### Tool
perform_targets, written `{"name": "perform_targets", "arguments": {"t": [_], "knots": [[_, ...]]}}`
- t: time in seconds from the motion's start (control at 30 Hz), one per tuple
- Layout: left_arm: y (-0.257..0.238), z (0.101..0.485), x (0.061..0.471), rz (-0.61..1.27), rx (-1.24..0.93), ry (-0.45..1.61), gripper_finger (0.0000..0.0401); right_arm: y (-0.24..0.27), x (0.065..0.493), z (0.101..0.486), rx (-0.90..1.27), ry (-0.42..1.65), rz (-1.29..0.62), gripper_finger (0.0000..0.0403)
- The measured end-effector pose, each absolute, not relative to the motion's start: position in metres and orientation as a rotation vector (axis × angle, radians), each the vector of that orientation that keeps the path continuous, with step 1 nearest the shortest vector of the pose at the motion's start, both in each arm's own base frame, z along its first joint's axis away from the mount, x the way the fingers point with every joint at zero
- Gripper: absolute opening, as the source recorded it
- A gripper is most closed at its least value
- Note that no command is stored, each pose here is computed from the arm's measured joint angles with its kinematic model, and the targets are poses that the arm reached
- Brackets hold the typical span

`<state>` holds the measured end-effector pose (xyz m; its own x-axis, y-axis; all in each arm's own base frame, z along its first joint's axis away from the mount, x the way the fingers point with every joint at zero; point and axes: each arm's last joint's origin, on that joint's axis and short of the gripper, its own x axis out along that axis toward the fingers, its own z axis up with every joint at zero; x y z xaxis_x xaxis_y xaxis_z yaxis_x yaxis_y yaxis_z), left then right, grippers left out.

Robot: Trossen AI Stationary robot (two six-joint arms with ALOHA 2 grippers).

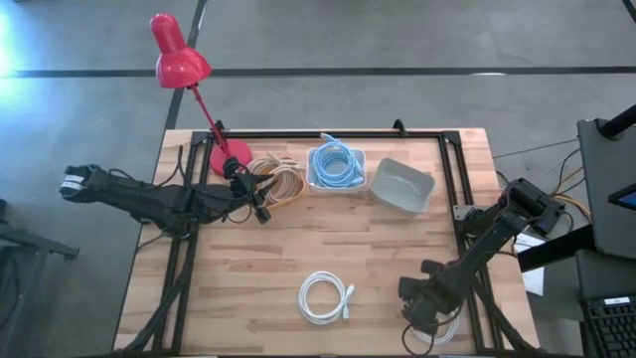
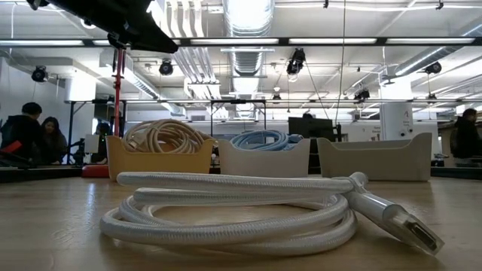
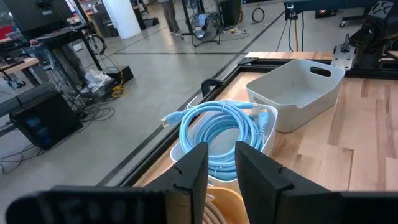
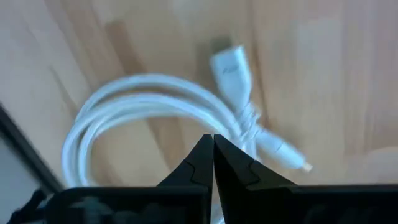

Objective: Pick & Place USB Port
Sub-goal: Put the left white usb cable into the grey bin

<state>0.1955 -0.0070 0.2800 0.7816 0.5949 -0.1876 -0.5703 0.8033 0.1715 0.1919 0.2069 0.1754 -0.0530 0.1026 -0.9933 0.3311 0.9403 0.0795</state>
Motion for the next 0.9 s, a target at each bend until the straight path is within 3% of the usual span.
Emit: {"name": "perform_targets", "arguments": {"t": [0.67, 0.9], "knots": [[-0.007, 0.28, 0.195, 0.632, 0.095, 0.234, 0.0096, 0.199, 0.186, 0.164, 0.174, 1.698, -0.032, 0.0008], [-0.007, 0.28, 0.195, 0.629, 0.115, 0.241, 0.0096, 0.199, 0.186, 0.164, 0.203, 1.696, -0.057, 0.0008]]}}
